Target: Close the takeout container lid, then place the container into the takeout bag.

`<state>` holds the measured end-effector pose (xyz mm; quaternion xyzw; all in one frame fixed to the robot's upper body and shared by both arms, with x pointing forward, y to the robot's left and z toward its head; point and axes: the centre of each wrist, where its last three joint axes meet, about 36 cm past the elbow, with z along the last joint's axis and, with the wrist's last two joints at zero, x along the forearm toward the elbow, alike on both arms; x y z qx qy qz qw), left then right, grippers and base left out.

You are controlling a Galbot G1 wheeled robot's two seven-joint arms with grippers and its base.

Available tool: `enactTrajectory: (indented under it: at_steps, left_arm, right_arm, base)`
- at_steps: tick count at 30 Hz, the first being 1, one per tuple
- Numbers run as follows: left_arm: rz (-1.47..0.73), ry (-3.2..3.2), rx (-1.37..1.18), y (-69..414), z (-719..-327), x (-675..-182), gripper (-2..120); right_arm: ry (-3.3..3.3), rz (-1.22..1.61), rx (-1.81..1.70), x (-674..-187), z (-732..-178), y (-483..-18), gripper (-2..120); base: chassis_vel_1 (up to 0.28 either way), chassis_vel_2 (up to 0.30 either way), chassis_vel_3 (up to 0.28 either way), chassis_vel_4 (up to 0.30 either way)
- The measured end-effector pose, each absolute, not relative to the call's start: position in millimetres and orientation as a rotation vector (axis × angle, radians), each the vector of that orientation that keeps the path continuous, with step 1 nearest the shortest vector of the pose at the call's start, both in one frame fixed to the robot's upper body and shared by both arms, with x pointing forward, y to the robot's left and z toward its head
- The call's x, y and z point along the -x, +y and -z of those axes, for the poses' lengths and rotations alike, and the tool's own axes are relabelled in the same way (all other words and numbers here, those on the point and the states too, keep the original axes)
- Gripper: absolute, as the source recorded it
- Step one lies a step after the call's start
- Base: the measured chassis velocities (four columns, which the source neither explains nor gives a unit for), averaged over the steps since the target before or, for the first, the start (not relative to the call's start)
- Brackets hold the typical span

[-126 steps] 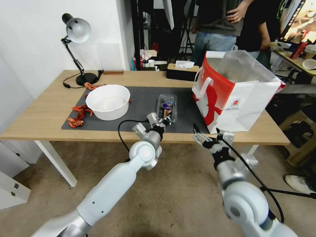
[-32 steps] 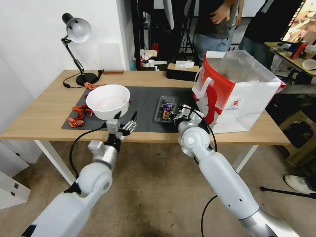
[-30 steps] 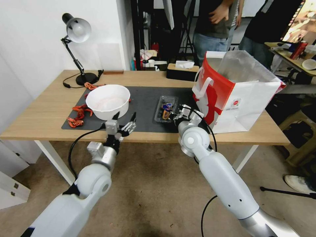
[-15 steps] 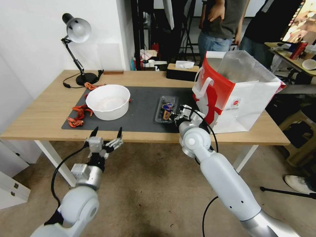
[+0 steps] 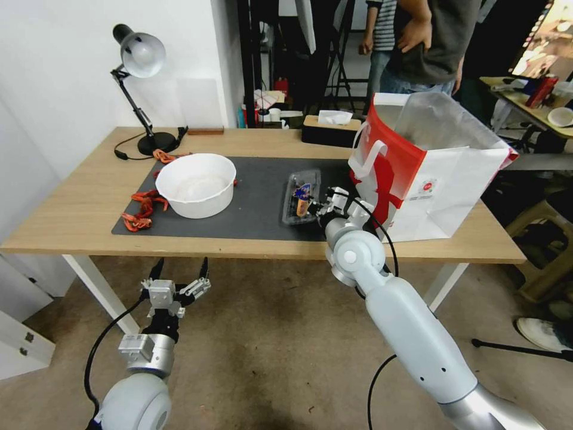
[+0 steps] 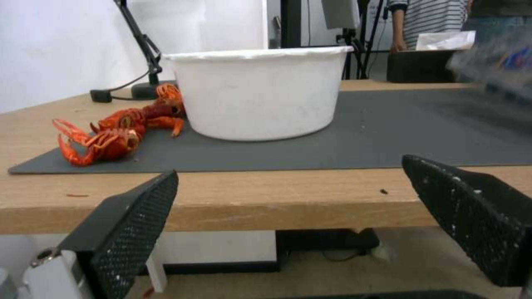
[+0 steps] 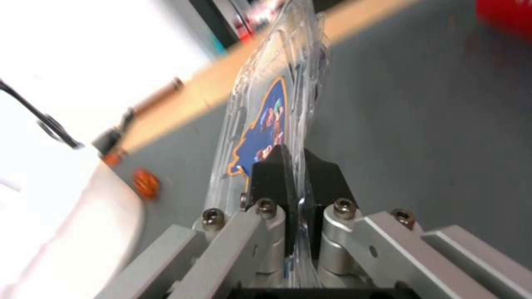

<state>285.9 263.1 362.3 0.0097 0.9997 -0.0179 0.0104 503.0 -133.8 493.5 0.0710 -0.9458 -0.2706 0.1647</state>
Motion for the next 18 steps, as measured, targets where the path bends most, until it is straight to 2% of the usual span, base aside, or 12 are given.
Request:
enactTrajectory:
  at_steps: [3,7,12,18]
  left_arm:
    - [0.058,3.12,-0.032,262,-362,-287,100]
    - [0.061,3.114,-0.034,262,-364,-291,100]
    - [0.064,3.11,-0.034,261,-365,-293,100]
    - [0.075,3.108,-0.032,259,-365,-294,100]
  right_arm:
    - [-2.734,0.798,-0.226,-499,-512,-141,0]
    - [-2.852,0.88,-0.312,-487,-571,-164,0]
    - [-2.99,0.91,-0.323,-482,-616,-190,0]
    - [-3.142,0.855,-0.19,-482,-641,-221,0]
  base:
    - [0.0,0.0,0.0,0.0]
    - [0.0,0.0,0.0,0.0]
    - [0.0,0.0,0.0,0.0]
    - [0.0,0.0,0.0,0.0]
